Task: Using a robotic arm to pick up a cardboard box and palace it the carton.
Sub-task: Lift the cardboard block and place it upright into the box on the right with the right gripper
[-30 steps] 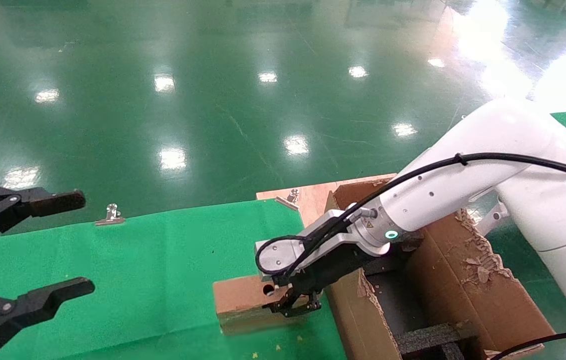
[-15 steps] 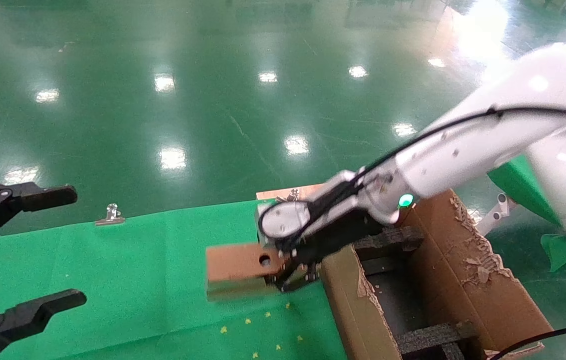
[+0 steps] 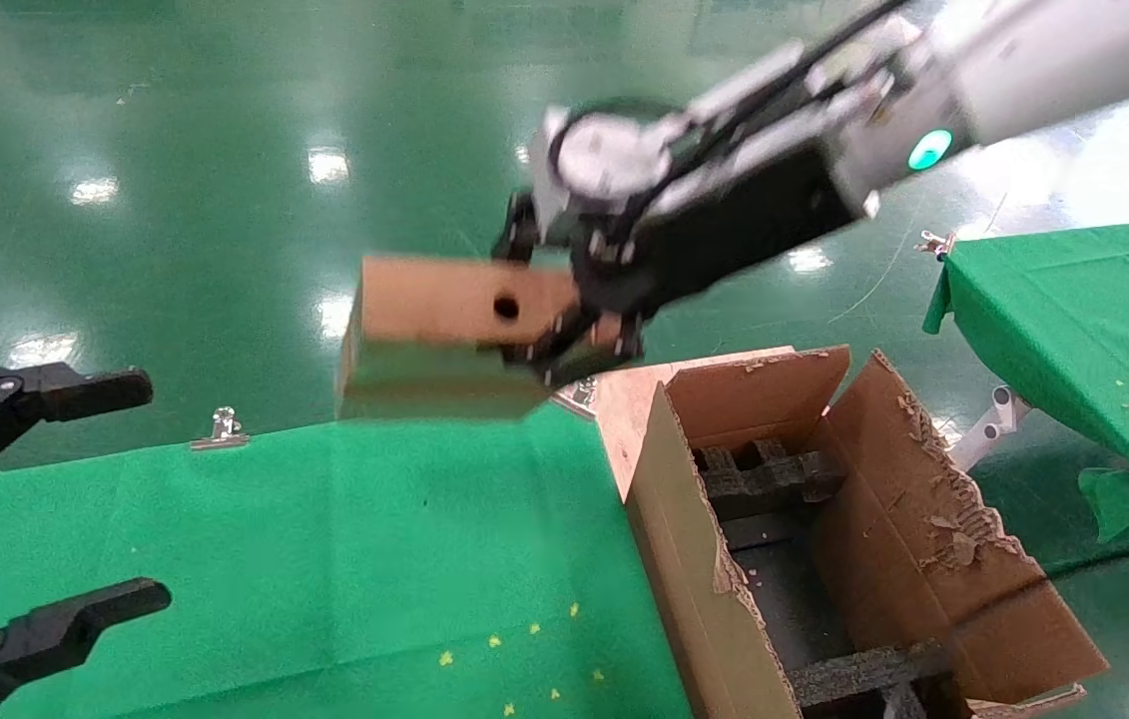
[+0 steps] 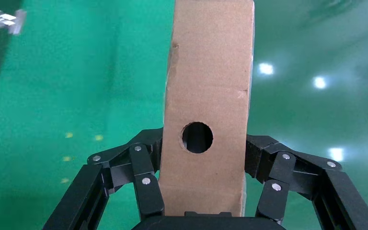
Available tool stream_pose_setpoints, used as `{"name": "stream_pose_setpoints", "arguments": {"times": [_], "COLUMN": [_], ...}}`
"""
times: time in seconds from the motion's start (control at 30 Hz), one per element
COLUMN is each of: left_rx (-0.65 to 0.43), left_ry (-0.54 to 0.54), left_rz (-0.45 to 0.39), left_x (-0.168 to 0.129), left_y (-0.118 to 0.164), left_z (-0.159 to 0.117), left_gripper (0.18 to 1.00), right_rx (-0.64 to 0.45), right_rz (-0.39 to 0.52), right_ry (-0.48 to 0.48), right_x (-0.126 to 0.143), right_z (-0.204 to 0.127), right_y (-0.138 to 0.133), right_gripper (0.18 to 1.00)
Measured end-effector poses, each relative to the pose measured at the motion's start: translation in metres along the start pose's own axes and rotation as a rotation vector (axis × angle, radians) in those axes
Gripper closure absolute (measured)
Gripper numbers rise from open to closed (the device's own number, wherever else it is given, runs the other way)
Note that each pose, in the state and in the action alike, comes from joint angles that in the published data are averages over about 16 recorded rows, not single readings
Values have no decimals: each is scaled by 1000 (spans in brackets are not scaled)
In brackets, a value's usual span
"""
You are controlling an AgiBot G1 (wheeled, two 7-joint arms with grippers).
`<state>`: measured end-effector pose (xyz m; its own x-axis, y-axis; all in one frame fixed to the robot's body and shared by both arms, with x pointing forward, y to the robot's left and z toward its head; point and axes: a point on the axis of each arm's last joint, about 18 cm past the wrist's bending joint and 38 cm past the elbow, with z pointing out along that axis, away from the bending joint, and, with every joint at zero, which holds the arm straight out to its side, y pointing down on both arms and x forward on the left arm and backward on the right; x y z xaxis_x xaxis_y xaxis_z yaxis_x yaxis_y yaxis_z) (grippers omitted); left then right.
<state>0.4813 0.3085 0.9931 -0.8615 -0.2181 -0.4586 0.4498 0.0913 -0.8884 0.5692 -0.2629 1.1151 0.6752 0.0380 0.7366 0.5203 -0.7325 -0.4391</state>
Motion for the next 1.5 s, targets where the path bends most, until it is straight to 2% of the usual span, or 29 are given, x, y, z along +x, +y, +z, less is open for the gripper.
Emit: {"name": "stream_pose_setpoints", "arguments": {"times": [0.27, 0.6, 1.07, 1.5], "left_rx": [0, 0, 0, 0], "left_ry": [0, 0, 0, 0], "left_rz": [0, 0, 0, 0], "left_x": [0, 0, 0, 0], "left_y": [0, 0, 0, 0], "left_z": [0, 0, 0, 0], "left_gripper": [184, 184, 184, 184], "right_rx": [10, -77, -290, -411], "right_rz": [-13, 65, 277, 484], "right_ry": [55, 103, 170, 177], "right_x": [13, 2, -53, -111], "right_z": [-32, -79, -162, -199], "right_y": [-3, 32, 104, 160], "right_gripper": [852, 854, 857, 859]}}
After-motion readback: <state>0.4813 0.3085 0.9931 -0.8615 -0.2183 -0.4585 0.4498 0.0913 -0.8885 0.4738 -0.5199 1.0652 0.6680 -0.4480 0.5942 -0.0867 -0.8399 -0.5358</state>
